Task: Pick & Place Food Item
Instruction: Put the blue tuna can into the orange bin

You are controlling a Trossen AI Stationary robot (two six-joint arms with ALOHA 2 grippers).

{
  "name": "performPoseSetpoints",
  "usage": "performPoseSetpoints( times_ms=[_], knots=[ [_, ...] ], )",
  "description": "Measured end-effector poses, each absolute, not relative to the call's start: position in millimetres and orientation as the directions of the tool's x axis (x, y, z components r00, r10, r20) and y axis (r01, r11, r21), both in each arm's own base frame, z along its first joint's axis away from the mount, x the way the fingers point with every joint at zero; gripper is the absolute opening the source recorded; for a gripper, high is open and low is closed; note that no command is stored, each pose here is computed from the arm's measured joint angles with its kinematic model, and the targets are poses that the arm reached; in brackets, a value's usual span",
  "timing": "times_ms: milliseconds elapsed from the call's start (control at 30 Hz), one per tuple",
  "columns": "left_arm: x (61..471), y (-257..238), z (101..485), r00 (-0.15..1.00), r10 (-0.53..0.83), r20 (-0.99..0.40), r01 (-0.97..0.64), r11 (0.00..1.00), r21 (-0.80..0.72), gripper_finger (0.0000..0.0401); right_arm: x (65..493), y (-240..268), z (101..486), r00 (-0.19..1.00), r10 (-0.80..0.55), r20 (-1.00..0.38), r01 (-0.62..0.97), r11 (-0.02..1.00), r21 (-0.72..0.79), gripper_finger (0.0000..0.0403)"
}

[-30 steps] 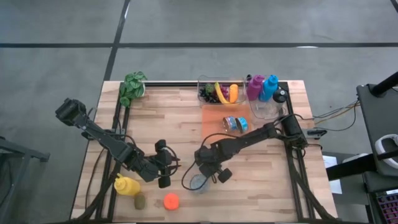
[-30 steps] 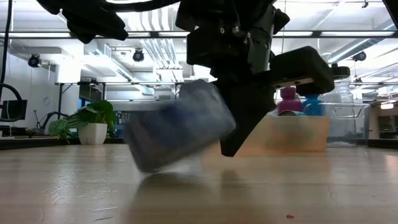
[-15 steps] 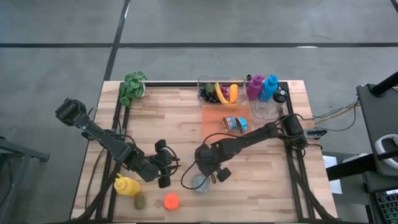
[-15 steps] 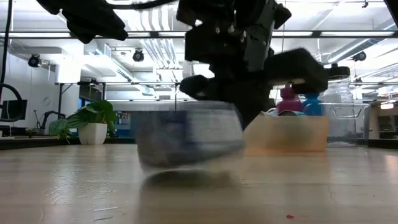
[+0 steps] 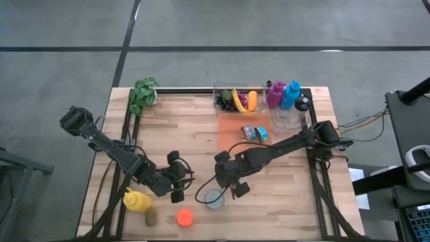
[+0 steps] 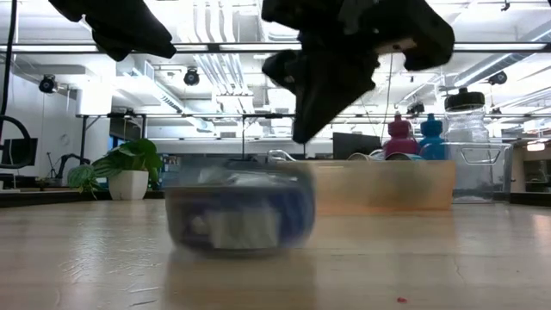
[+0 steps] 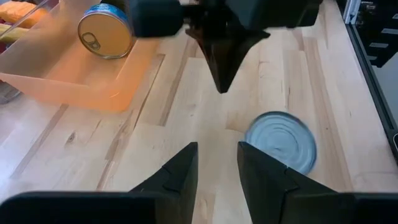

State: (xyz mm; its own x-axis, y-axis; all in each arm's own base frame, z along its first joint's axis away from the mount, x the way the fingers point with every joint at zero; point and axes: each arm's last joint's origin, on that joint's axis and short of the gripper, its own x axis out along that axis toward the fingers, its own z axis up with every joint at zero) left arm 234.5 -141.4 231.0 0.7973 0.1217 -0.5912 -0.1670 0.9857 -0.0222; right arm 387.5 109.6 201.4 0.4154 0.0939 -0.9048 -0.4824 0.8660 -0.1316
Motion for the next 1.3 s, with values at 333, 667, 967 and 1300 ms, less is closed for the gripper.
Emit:
performPoseSetpoints(
  times_ms=[333,667,967,1300],
  knots=[
    [234.5,-141.4,230.8,0.797,0.122,-0.591,-0.167,0.986,-0.022,0.0118,390.9,119.7,208.9,0.492,0.125,-0.862,-0.471,0.871,-0.143,0.0008],
    [234.6,-141.3,230.8,0.798,0.122,-0.591,-0.167,0.986,-0.023,0.0118,397.3,121.9,209.1,0.541,0.147,-0.828,-0.448,0.884,-0.135,0.0008],
    [234.5,-141.3,230.7,0.798,0.122,-0.591,-0.167,0.986,-0.023,0.0118,397.6,123.5,209.7,0.534,0.198,-0.822,-0.473,0.875,-0.097,0.0008],
    [234.5,-141.3,230.7,0.797,0.122,-0.591,-0.167,0.986,-0.023,0.0118,397.4,124.5,209.7,0.533,0.201,-0.822,-0.479,0.872,-0.097,0.0008]
  ],
)
